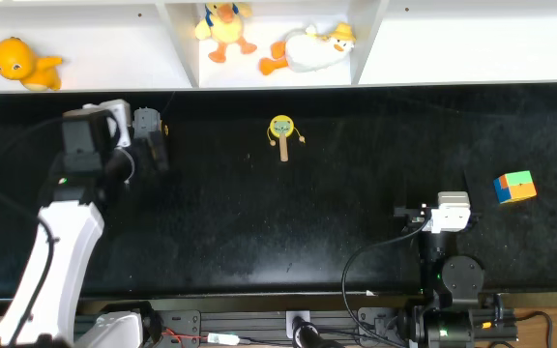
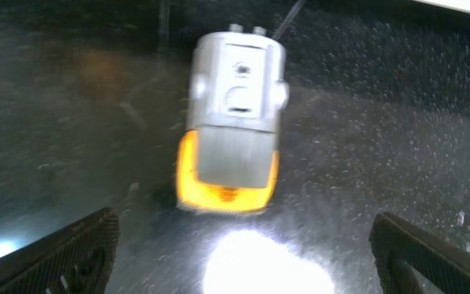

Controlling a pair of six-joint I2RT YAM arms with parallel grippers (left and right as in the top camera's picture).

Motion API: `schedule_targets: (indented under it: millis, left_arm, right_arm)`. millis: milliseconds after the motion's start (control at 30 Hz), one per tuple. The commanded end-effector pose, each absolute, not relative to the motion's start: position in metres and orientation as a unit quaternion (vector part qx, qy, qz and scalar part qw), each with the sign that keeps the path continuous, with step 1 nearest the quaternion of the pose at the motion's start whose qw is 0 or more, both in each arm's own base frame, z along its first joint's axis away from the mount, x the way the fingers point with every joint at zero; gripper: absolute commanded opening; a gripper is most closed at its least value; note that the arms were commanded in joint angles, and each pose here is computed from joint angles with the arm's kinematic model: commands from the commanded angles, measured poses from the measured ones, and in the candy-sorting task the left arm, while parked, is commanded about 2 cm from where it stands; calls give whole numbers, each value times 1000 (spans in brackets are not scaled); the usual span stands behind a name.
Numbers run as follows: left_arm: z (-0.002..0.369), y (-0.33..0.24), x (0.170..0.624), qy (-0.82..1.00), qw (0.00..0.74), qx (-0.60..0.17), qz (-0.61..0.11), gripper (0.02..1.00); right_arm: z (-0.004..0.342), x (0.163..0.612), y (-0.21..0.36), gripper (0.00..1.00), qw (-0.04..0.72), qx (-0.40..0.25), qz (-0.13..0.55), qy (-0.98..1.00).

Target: Store Toys

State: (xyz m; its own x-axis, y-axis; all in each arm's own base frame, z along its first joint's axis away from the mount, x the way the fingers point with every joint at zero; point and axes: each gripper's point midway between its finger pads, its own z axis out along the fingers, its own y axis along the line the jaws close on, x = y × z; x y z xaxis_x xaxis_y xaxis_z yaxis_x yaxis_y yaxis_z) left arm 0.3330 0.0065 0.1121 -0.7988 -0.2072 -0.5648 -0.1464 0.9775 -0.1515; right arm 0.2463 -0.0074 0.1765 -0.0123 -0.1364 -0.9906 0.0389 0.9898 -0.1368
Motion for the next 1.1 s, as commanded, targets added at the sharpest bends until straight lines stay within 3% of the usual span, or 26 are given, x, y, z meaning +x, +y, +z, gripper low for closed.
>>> schedule_targets:
  millis: [33,233,433,500,600,833,933,1100]
  left_arm:
    - [88,-2,344,953,284,-93,-50,998]
    - [67,8,351,961,261,-87,-15,998]
    - [65,24,352,960,265,-83,36,838]
    - [66,25,354,959,269,-84,37,755]
    - [68,25,357,957,276,-84,36,733]
    - [72,25,363,953,290,-85,35,553]
    - [71,25,361,954,286,-85,35,419]
    - [73,22,360,954,288,-82,26,397]
  right_arm:
    - [173,247,-9,996,701,-31,-65,709]
    - [173,247,-9,996,701,-32,-65,709]
    - [173,247,-9,996,701,-32,-65,709]
    - [173,247,-9,996,701,-32,-65,709]
    - [173,247,-9,996,701,-32,-65,709]
    - [173,247,-9,993,701,-32,-65,709]
    - [173,247,-9,996,701,-32,-65,709]
    - [173,247,-9,996,701,-32,-65,710]
